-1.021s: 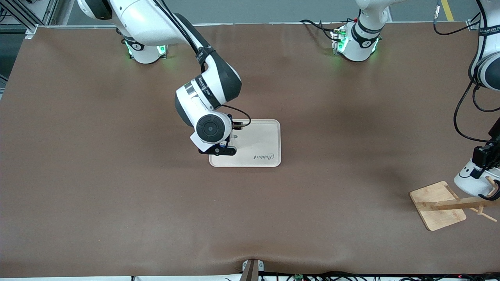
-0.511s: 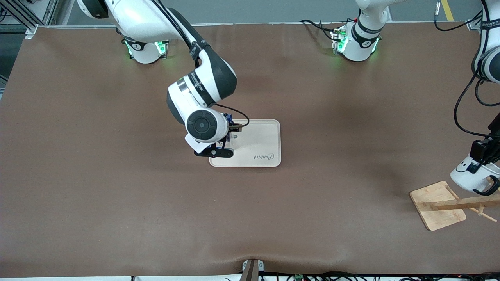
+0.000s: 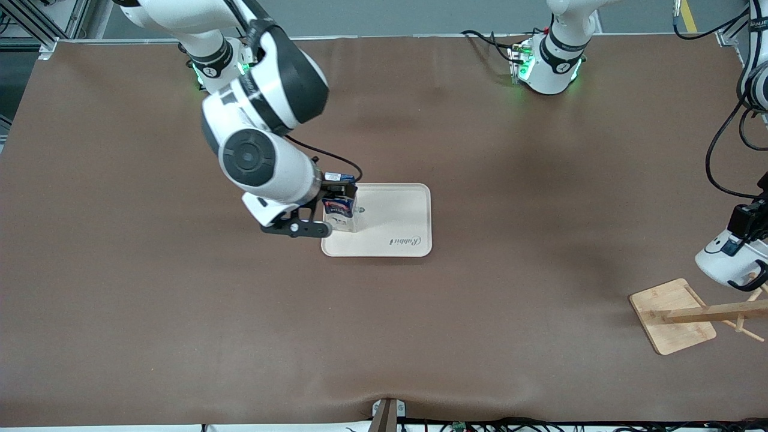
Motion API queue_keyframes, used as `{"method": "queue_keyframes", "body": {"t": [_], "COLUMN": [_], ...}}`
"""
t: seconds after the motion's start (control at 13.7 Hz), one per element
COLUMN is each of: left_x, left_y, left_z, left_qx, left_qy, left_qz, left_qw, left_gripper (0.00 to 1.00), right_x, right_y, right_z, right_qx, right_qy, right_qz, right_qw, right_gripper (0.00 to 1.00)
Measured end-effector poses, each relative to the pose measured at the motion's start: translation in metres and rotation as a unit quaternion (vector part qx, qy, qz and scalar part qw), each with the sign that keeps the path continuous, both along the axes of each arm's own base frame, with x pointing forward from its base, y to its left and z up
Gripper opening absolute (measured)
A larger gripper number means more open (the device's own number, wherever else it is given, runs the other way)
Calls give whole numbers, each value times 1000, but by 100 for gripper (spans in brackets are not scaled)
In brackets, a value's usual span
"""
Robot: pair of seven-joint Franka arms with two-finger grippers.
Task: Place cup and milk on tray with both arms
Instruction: 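Withdraw the right gripper while the left gripper lifts the mug off the stand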
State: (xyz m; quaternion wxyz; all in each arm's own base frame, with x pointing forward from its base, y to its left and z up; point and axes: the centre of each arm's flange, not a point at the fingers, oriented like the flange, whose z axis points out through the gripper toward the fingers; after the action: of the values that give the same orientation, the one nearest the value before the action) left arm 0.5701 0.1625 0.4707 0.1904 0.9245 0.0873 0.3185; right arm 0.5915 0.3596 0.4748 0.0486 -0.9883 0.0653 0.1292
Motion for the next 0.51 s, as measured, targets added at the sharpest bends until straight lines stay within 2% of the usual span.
{"method": "queue_keyframes", "body": {"t": [0.22,0.51], "left_x": [5,16], "left_y": [-36,-89], "left_z": [25,60], "left_qx": [37,50], "left_qy": [27,102], "left_qz": [-19,16], "left_qw": [999,993], "left_gripper": [7,7], "right_x": [21,45], "right_y": [-53,-162], "right_z": [39,89], "right_qx": [8,13], "right_qy": [-27,-42], "right_qz": [-41,-106], "right_qw": [999,993], "right_gripper": [100,100]}}
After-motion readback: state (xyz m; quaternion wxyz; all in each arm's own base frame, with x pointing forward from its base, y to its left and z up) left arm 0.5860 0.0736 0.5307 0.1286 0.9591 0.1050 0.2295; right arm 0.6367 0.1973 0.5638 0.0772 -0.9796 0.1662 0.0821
